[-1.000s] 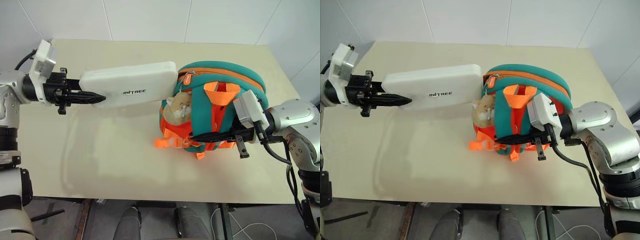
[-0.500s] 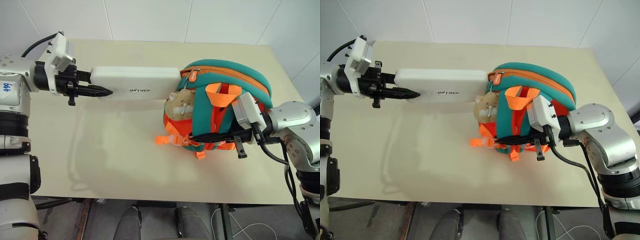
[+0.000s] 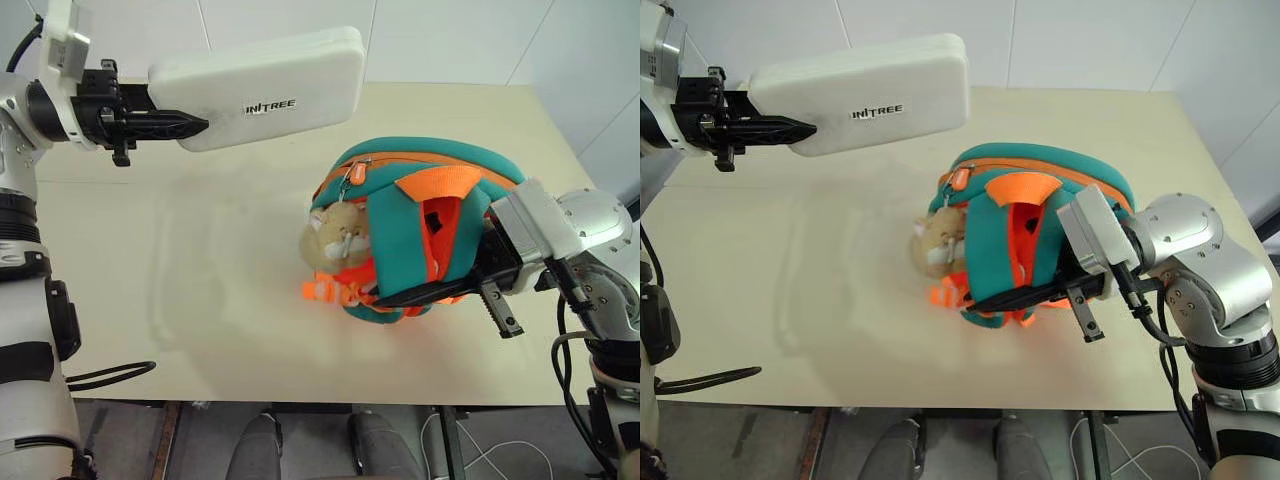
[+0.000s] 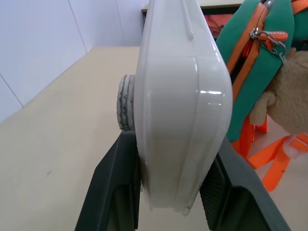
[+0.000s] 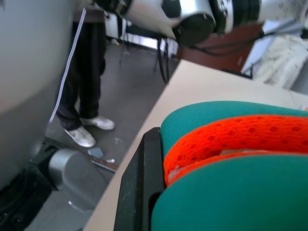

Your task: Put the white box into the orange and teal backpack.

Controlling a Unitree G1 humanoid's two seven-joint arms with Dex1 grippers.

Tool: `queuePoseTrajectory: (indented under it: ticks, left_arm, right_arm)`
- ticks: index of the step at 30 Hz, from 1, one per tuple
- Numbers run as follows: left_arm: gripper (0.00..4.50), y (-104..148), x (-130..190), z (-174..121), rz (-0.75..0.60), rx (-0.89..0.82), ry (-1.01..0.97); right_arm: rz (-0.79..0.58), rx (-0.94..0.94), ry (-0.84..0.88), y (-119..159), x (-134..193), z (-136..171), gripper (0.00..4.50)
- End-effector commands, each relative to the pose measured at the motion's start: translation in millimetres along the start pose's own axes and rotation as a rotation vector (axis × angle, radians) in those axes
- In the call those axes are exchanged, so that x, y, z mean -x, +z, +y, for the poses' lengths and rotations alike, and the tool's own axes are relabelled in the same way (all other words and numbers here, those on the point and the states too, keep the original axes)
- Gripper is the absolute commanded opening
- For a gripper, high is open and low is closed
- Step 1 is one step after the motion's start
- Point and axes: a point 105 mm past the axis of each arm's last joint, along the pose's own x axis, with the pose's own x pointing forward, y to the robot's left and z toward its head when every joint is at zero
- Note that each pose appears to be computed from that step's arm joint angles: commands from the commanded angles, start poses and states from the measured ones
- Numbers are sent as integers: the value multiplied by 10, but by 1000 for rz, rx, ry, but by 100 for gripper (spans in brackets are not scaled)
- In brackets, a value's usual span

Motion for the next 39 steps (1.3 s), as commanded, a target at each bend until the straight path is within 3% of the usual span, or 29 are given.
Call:
queuePoseTrajectory:
  ticks: [1,15,23,30,39]
  left_arm:
    - [123,201,132,-185,-40,-46,-103]
    - [123,295,439,-537,-94,85,-133]
    - [123,151,425,-648,-47,151,-148]
    - [123,-13,355,-706,37,186,-196]
    - [123,-248,253,-712,237,163,-236]
  right_arm:
    - [-9,48,46,94,4,58,0]
    - [49,-12,-39,-158,108,-21,0]
    - [53,-16,-52,-193,119,-65,0]
    - [57,-17,-54,-211,128,-83,0]
    - [63,-17,-61,-219,130,-93,0]
